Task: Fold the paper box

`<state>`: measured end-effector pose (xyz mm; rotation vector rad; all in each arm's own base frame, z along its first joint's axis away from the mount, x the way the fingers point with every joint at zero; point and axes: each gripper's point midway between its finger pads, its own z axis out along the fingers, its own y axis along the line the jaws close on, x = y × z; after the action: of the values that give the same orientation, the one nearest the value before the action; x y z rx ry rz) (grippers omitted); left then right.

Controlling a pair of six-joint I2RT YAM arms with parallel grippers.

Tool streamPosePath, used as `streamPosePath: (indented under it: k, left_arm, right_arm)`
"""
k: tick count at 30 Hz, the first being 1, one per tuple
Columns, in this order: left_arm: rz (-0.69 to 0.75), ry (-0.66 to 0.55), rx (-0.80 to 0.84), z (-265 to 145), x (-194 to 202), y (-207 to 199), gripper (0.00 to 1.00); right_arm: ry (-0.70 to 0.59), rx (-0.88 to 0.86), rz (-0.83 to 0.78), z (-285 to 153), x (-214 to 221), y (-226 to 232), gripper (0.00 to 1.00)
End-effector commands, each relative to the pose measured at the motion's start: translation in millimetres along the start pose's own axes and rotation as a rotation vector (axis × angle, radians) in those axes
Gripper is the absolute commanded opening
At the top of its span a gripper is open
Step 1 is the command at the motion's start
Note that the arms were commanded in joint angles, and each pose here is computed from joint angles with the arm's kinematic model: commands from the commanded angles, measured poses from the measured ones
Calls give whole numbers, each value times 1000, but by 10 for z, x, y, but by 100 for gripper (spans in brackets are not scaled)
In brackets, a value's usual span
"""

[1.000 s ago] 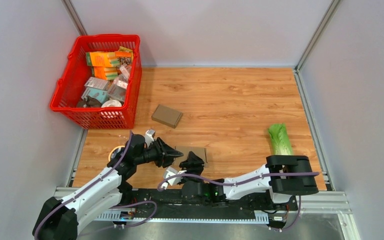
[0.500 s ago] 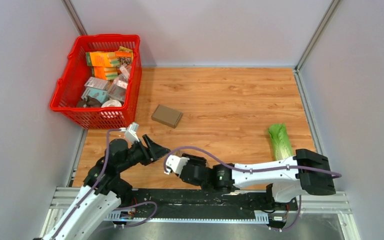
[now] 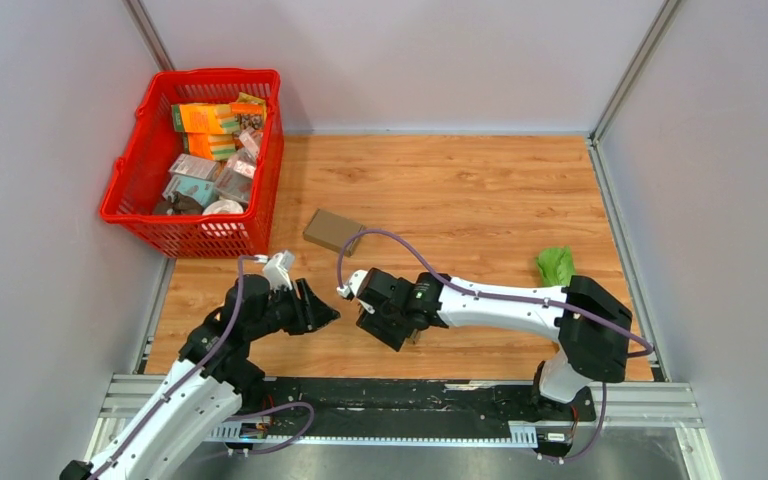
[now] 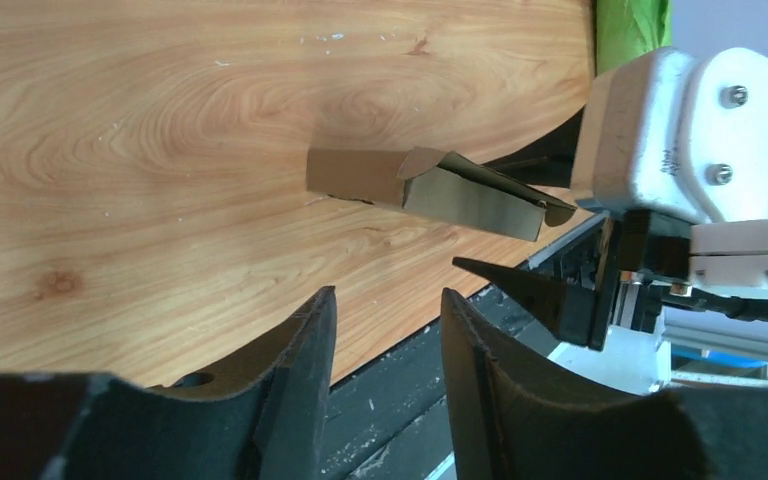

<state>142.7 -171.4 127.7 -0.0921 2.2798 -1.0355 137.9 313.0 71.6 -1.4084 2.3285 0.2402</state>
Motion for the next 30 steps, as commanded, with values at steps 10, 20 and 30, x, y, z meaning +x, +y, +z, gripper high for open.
streamPosePath:
  k: [10, 20, 30]
  left_arm:
    - [325, 48, 83, 416, -300, -382, 44]
    - [440, 114, 60, 657, -368, -414, 54]
    - [494, 212, 102, 738, -225, -456, 51]
  right_arm:
    - [-74, -113, 135, -45, 95, 54, 54]
    - [-88, -141, 145, -33, 77, 19, 45]
    - [-108, -167, 176, -48, 38, -35, 42]
